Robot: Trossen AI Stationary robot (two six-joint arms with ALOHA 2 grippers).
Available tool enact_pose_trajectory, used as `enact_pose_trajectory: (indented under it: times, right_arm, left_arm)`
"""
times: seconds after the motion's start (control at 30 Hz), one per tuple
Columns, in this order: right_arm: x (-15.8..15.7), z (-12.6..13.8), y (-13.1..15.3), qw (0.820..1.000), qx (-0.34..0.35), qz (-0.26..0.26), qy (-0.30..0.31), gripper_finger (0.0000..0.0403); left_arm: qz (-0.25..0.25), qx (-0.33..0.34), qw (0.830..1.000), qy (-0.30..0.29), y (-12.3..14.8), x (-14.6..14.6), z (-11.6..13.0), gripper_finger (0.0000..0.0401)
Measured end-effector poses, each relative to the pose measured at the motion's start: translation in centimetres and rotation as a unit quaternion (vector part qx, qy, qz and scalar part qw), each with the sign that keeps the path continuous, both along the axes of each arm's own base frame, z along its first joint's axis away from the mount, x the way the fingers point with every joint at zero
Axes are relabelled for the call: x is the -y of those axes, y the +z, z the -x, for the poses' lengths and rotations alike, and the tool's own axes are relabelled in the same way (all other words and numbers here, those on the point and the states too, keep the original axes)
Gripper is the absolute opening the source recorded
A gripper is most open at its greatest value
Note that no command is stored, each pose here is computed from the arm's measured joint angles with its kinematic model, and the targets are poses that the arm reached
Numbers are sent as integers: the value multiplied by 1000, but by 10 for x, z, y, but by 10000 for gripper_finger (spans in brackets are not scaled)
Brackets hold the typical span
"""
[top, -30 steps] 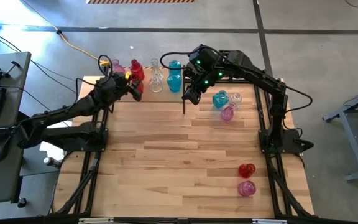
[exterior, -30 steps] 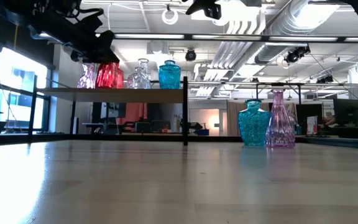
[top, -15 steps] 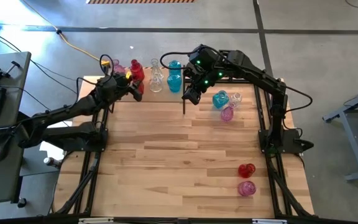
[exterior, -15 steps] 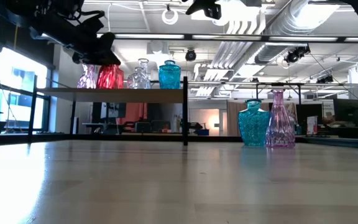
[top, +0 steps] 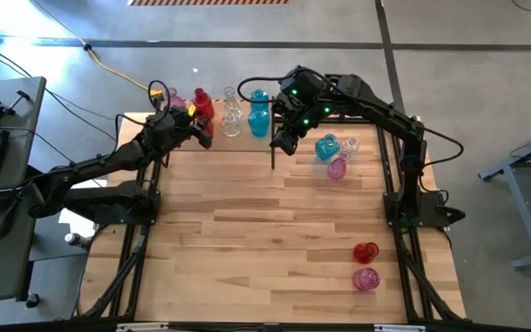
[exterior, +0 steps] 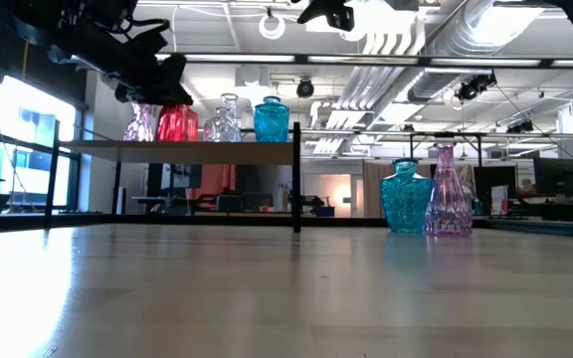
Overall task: Sort vases onto shelf
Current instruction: Put the left red vase on the shelf aligned with the other red vase
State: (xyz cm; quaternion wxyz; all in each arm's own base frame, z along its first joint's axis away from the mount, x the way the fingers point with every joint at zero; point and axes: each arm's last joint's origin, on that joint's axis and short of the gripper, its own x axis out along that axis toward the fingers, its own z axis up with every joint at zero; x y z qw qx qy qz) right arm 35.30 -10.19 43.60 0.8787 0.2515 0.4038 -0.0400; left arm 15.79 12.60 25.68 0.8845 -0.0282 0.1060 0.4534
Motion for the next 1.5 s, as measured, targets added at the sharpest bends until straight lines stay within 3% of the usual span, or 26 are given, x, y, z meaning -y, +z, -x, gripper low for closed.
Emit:
enact_pose_trajectory:
  times: [0.73,1.5]
  right_arm:
    - [0,0,0,1000,0,0,0,135]
    - [0,0,0,1000,0,0,0,135]
  left_arm:
    - [12,16,1000,-10,0,-6,4,149]
    - [-14,21,1000,-8,4,-7,4,219]
